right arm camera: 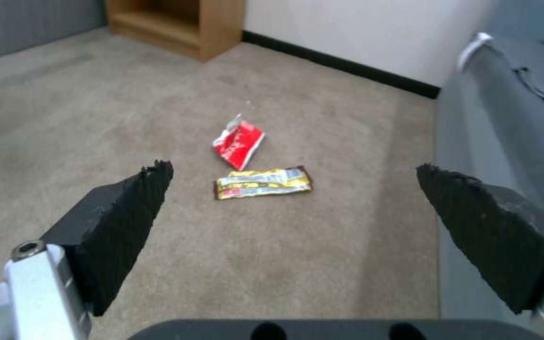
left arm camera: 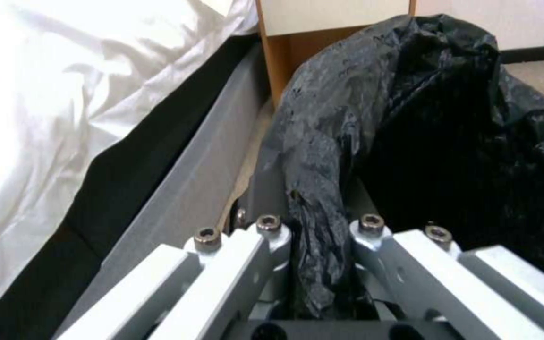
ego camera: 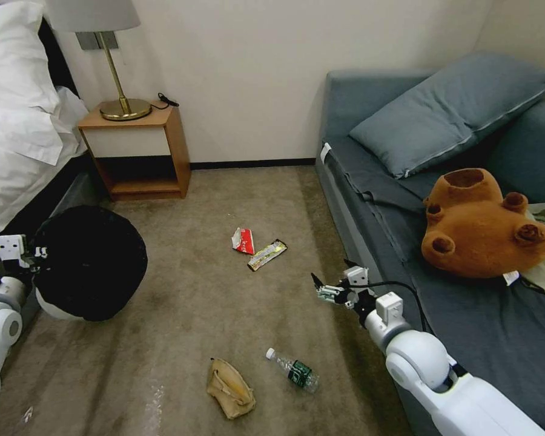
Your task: Pick up the trash bin, then pick up the garbage on the floor and place it into the trash bin.
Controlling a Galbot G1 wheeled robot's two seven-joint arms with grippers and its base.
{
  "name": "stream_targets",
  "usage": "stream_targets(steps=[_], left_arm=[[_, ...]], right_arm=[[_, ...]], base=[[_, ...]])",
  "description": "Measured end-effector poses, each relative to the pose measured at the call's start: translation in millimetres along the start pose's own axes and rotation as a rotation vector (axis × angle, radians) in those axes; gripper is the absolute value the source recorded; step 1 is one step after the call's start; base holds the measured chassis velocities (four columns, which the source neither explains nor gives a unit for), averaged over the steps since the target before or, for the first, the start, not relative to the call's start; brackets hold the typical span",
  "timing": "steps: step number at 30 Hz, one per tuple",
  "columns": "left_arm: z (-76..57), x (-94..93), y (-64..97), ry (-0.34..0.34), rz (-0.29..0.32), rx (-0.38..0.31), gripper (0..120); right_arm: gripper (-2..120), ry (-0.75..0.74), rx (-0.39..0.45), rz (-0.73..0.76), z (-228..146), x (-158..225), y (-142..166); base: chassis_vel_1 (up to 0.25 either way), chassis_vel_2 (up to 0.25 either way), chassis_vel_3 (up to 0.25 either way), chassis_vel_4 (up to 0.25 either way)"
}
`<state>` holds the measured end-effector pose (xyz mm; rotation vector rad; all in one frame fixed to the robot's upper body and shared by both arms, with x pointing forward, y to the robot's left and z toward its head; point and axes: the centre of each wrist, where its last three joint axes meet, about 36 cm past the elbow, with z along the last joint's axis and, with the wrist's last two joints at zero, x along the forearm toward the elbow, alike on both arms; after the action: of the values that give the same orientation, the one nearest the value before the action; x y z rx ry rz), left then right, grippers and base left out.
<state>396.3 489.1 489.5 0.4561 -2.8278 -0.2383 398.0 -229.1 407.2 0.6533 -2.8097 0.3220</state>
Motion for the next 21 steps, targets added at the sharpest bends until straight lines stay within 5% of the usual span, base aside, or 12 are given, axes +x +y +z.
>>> stream_targets(steps=[9, 14, 21], left_arm=[[5.5, 5.0, -5.3, -0.006, 0.009, -0.012, 5], [13.2, 9.0, -12.9, -0.002, 0.017, -0.003, 5], [19.8, 14.5, -23.4, 0.004, 0.032, 0.016, 5]], right_arm=[[100, 0.082, 0.082, -0.098, 4, -26, 15], [100, 0.155, 0.121, -0.137, 29, -29, 25], [100, 0.322, 0.308, -0.288, 99, -21, 52]], base=[[0.0, 0.0, 0.0, 0.0], [0.0, 0.0, 0.0, 0.0], [0.0, 0.0, 0.0, 0.0]])
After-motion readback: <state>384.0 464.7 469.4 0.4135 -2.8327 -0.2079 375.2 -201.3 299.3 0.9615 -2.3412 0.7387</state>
